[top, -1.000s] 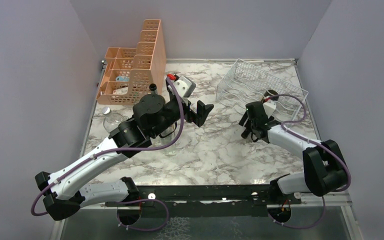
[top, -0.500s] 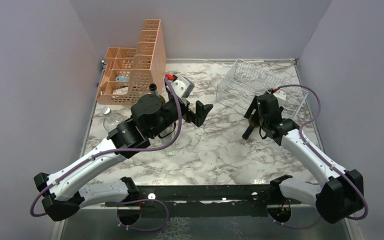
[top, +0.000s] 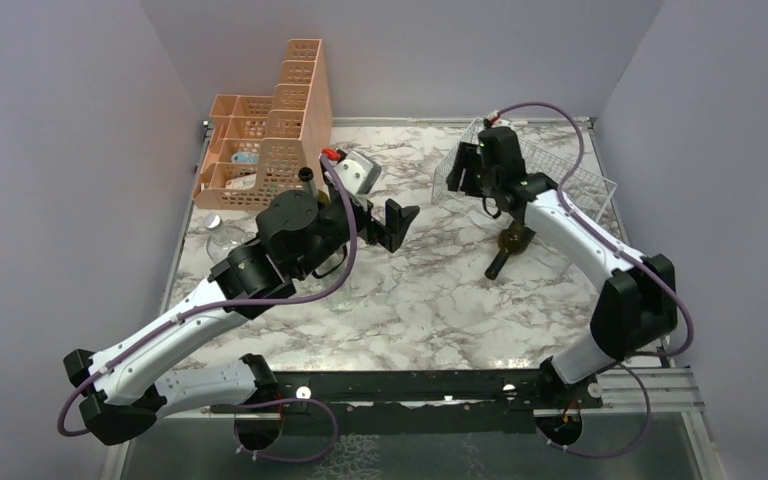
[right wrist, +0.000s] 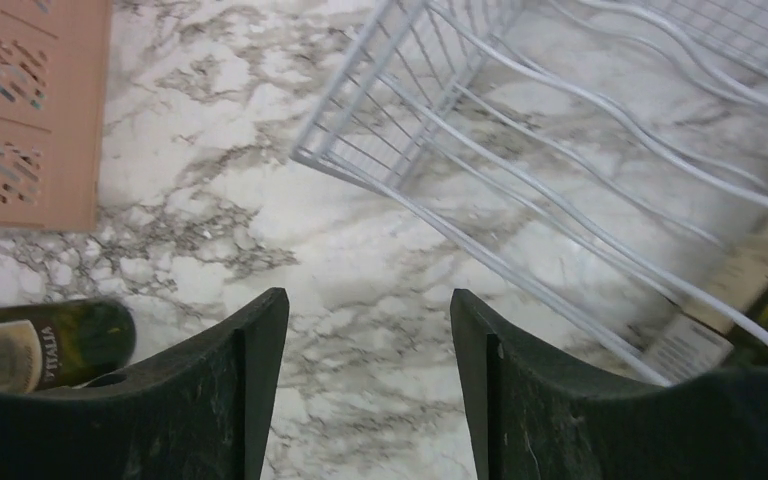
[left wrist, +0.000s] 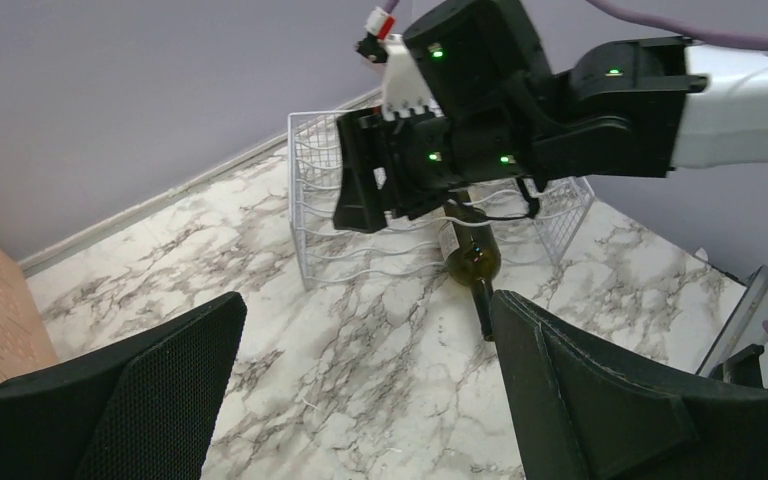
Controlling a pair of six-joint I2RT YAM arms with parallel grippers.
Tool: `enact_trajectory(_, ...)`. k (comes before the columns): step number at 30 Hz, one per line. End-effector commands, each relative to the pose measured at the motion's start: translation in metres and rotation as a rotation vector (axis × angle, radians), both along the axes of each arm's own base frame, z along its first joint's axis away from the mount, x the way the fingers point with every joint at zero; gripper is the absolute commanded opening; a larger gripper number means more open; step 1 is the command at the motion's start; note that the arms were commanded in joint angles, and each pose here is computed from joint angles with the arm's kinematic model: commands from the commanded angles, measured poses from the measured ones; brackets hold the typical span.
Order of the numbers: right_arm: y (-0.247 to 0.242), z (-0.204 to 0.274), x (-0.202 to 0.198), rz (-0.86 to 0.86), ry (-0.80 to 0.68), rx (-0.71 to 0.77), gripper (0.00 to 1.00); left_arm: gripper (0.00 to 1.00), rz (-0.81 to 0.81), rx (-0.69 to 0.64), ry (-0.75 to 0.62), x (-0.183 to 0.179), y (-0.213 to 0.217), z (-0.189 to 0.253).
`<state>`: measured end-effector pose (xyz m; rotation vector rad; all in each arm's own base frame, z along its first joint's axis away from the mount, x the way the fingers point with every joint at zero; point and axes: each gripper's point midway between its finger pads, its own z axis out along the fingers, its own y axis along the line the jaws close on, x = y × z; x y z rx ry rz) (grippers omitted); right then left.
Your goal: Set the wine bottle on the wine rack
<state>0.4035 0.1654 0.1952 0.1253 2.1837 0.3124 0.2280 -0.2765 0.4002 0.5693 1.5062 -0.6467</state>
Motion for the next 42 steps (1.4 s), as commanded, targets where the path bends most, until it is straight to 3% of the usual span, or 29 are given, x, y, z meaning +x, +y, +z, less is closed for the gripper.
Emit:
enact_trajectory(1,0.038,0.009,0.035,0.041,-0.032,0.002,0.62,0.99,0.043,-0.035,0.002,-0.002,0.015,0.011)
enact_trajectory(7,0.044,-0.006,0.073,-0.094,-0.018,-0.038,0.57,0.99,0.054,-0.037,0.017,-0.004,0.020,0.006)
enact_trajectory(13,0.052,-0.024,0.087,-0.094,0.020,-0.078,0.46,0.99,0.057,-0.038,0.027,-0.006,0.022,0.001)
enact_trajectory(20,0.080,-0.036,0.092,0.052,0.045,-0.087,0.20,0.99,0.063,-0.036,0.027,-0.006,0.024,0.000)
enact_trajectory(28,0.120,-0.033,0.077,0.269,0.016,-0.099,0.04,0.99,0.070,-0.038,0.022,-0.006,0.027,0.001)
enact_trajectory(36,0.151,-0.025,0.054,0.349,0.014,-0.068,0.07,0.99,0.071,-0.039,0.015,-0.005,0.026,0.004)
enact_trajectory(42,0.135,0.002,0.046,0.253,-0.001,-0.047,0.43,0.99,0.068,-0.042,0.012,-0.005,0.026,0.007)
